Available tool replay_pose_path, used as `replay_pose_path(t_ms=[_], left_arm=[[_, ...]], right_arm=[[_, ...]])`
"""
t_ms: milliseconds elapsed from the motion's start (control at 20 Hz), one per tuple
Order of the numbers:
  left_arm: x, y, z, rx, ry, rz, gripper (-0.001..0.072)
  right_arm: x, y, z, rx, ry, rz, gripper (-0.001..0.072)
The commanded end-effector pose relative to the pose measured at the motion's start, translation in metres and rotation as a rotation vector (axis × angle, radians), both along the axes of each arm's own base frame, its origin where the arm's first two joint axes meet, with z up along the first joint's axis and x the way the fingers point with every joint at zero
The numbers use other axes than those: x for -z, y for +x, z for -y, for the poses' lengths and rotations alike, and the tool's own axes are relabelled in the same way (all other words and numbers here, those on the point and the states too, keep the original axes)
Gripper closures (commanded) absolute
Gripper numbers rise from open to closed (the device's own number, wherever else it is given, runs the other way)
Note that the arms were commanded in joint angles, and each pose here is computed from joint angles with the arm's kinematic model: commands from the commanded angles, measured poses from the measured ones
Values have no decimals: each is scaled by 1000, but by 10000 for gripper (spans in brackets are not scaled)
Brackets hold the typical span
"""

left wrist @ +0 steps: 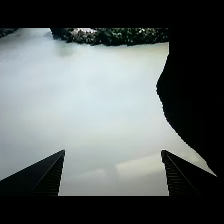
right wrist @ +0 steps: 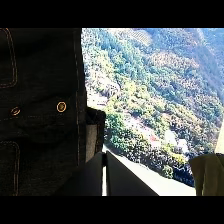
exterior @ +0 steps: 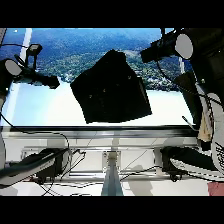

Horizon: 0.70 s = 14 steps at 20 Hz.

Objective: Fold the clothes and pants, and hang the long-sleeved shirts on hangers.

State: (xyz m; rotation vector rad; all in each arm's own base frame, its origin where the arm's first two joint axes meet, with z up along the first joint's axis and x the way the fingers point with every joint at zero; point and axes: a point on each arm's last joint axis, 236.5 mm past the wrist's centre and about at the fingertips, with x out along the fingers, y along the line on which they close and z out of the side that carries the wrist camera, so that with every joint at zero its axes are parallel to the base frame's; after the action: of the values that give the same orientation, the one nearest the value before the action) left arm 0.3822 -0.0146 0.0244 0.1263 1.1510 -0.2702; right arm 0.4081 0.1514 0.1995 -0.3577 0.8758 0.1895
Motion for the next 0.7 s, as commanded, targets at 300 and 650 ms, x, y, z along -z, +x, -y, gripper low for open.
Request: replay_pose_path(t_ms=[300,650], left_arm=[[3,-21,18,-60,-104,-107,18],[-43,-31,18,-47,-97,11,18]], right_arm=[[5,17,88,41,-144,-40,697],[119,-42,117,95,397,-499,696]])
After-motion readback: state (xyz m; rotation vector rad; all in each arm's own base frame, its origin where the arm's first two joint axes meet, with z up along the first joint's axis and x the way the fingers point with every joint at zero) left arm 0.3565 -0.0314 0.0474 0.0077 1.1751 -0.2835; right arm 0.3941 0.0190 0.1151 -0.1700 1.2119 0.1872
